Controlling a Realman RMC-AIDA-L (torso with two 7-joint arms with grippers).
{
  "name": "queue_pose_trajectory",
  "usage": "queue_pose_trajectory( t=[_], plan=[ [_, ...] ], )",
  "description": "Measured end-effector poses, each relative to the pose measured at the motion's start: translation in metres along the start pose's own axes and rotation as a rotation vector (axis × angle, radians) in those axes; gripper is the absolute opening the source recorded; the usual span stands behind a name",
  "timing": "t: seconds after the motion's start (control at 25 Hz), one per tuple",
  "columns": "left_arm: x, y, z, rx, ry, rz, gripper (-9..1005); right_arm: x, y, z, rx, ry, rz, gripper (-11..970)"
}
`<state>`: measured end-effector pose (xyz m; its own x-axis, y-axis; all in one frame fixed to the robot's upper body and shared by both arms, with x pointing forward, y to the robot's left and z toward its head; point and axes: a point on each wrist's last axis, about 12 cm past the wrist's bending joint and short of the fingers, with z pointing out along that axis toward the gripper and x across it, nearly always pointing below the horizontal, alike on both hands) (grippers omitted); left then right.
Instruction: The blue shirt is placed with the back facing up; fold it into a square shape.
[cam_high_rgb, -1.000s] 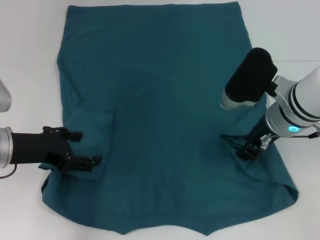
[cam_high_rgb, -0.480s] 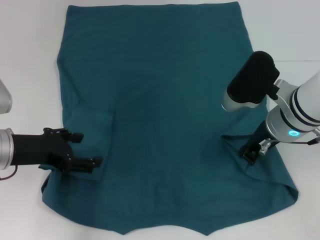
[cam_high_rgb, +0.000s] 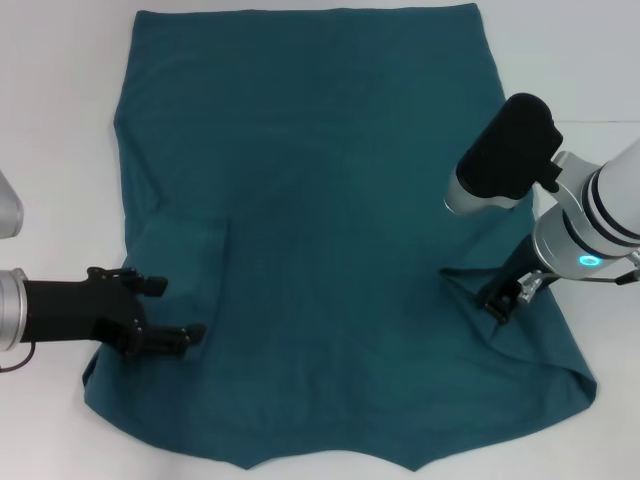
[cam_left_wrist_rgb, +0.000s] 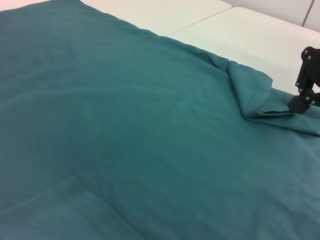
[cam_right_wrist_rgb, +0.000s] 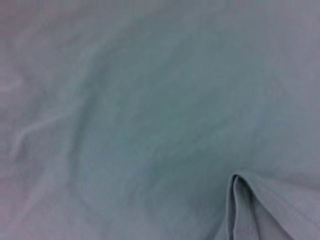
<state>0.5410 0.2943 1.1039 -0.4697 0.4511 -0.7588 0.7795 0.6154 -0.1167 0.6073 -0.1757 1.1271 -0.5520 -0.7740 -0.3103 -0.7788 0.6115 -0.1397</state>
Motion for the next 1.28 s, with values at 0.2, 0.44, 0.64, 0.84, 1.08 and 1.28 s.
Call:
queue_pose_trajectory(
  t=[0.2,0.44,0.64,0.84,1.08,1.28],
  plan=[
    [0.001,-0.001,0.000,0.001,0.001,-0.004,895,-0.007,0.005,-0.009,-0.036,-0.051,-0.004,-1],
    [0.001,0.000,0.000,0.001,0.000,0.007,894,-0.019,0.011,-0.012,-0.073,-0.086,-0.016,-1],
    [-0.001,0.000,0.001,0.000,-0.001,0.020,893,-0.029,0.014,-0.015,-0.089,-0.132,-0.015,0],
    [-0.002,0.001,0.001,-0.004,-0.006,0.034,892,-0.035,0.016,-0.011,-0.114,-0.132,-0.012,0],
    [-0.004,0.000,0.004,0.004,-0.010,0.041,891,-0.039,0.017,-0.001,-0.145,-0.128,0.001,1],
    [-0.005,0.001,0.004,0.004,-0.009,0.045,890,-0.034,0.012,0.001,-0.149,-0.139,0.025,103]
  ],
)
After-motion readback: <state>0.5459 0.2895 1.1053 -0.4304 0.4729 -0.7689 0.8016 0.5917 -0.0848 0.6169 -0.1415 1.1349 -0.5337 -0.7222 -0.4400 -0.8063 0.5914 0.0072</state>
